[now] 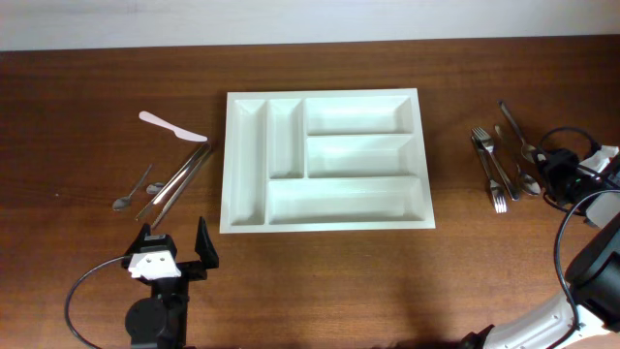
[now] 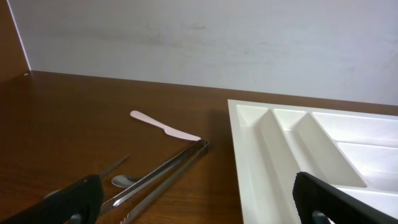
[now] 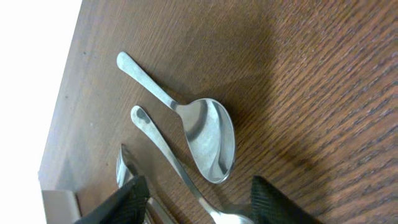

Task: Pack container
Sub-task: 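Lower the right gripper and close it on a metal spoon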

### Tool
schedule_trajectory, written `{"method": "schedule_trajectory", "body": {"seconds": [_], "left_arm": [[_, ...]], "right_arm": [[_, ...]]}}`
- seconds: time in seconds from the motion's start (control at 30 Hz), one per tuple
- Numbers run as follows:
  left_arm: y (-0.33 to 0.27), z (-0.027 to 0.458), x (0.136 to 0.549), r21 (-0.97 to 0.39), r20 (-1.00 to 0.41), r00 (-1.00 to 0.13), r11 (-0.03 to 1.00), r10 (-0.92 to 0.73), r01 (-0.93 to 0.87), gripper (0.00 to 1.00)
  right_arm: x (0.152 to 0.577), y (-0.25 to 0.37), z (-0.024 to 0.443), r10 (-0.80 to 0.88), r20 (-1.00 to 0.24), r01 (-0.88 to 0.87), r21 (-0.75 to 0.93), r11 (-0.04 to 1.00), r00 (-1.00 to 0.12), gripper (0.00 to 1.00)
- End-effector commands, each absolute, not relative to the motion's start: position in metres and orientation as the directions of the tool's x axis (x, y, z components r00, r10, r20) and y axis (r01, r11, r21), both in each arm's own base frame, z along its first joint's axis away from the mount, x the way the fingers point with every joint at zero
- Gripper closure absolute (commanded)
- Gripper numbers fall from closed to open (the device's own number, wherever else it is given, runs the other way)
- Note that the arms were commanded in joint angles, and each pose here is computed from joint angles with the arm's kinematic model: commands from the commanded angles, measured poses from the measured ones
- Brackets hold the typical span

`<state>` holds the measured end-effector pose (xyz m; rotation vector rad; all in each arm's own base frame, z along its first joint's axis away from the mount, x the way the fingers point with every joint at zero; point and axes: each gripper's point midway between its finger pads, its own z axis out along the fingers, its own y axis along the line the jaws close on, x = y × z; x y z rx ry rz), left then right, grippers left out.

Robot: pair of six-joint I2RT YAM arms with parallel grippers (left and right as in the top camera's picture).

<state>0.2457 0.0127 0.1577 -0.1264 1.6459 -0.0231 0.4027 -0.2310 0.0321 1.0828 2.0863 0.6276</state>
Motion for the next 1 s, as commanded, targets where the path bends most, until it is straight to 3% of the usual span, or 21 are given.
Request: {"method": "schedule_trajectory", "body": {"seconds": [0.0, 0.2, 0.5, 0.97], "left_arm": [[0.012, 0.156, 0.246, -0.097, -0.992, -0.074, 0.993, -0.102, -0.063, 0.01], [0.012, 0.156, 0.246, -0.097, -0.992, -0.074, 0.993, -0.102, -0.062, 0.01], [0.012, 0.156, 0.246, -0.097, -0.992, -0.074, 0.993, -0.102, -0.062, 0.01], [0.012, 0.156, 0.246, -0.097, -0.992, -0.074, 0.993, -0.102, -0.062, 0.01]], "right_arm": [[0.402, -0.233, 0.023, 0.834, -0.366, 0.524, 0.653, 0.546, -0.413, 0.44], [0.407, -0.238, 0.025, 0.824, -0.399, 0.508, 0.652, 0.563, -0.401, 0.45], [0.404, -0.235, -0.003, 0.842, -0.346, 0.535, 0.656, 0.533, -0.414, 0.46], [0.432, -0.228, 0.016, 0.824, -0.396, 0.477, 0.677, 0.560, -0.406, 0.49]]}}
